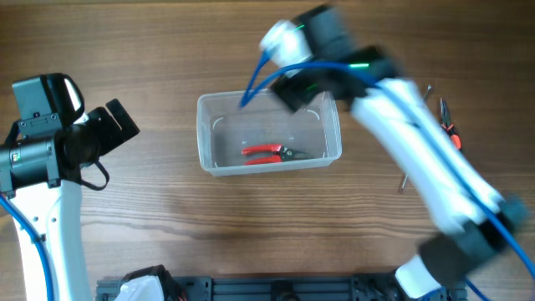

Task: Pack container
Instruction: 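Open the right gripper and move it back to the tools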

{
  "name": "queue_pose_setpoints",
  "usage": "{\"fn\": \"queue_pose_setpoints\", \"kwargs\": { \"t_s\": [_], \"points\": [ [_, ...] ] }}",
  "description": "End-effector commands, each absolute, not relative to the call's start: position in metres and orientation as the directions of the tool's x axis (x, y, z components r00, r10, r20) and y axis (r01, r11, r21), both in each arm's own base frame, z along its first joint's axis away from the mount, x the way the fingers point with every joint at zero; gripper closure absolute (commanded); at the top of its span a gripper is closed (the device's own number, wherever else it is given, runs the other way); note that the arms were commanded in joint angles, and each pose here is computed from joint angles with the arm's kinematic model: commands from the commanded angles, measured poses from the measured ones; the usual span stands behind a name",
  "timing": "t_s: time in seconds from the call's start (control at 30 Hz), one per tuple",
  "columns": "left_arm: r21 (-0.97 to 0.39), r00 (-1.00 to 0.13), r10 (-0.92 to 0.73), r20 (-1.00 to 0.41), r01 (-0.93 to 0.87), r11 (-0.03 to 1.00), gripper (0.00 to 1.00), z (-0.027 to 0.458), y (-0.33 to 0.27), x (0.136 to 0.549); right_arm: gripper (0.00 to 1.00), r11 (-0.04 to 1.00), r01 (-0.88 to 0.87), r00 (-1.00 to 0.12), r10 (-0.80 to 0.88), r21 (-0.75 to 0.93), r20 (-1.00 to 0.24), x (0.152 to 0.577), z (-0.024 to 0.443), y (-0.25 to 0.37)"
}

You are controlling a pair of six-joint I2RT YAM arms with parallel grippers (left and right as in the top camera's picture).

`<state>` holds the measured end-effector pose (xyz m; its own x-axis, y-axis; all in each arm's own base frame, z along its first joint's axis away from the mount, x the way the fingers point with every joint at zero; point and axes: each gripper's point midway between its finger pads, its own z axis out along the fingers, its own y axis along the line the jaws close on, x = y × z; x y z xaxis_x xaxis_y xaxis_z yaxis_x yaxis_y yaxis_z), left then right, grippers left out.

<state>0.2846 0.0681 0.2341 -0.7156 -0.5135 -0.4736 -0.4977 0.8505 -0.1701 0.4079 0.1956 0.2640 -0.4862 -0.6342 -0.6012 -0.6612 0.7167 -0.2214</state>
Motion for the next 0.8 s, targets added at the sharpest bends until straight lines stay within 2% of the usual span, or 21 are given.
{"fn": "queue_pose_setpoints", "kwargs": {
  "t_s": [0.0, 0.07, 0.2, 0.3, 0.57, 0.77],
  "points": [
    [-0.178, -0.705, -0.524, -0.479, -0.506, 0.844, 0.00, 0.238, 0.070, 0.286, 0.00, 0.903, -0.394, -0.691, -0.414, -0.172, -0.592, 0.421, 0.274, 0.088],
    [-0.181, -0.705, -0.524, -0.478, -0.504, 0.844, 0.00, 0.238, 0.069, 0.286, 0.00, 0.940, -0.313, -0.763, -0.334, -0.135, -0.553, 0.424, 0.260, 0.041],
    [-0.181, -0.705, -0.524, -0.477, -0.505, 0.844, 0.00, 0.238, 0.069, 0.286, 0.00, 0.953, -0.266, -0.830, -0.304, -0.147, -0.467, 0.430, 0.227, -0.028],
    [-0.180, -0.707, -0.525, -0.474, -0.505, 0.844, 0.00, 0.237, 0.069, 0.285, 0.00, 0.954, -0.272, -0.859, -0.301, -0.129, -0.414, 0.434, 0.200, -0.053],
    [-0.179, -0.708, -0.525, -0.472, -0.506, 0.844, 0.00, 0.237, 0.069, 0.285, 0.00, 0.910, -0.414, -0.881, -0.401, -0.004, -0.251, 0.440, 0.109, -0.049],
    [-0.179, -0.708, -0.525, -0.472, -0.506, 0.844, 0.00, 0.237, 0.069, 0.285, 0.00, 0.887, -0.460, -0.880, -0.447, 0.050, -0.164, 0.441, 0.058, -0.037]
  ]
}}
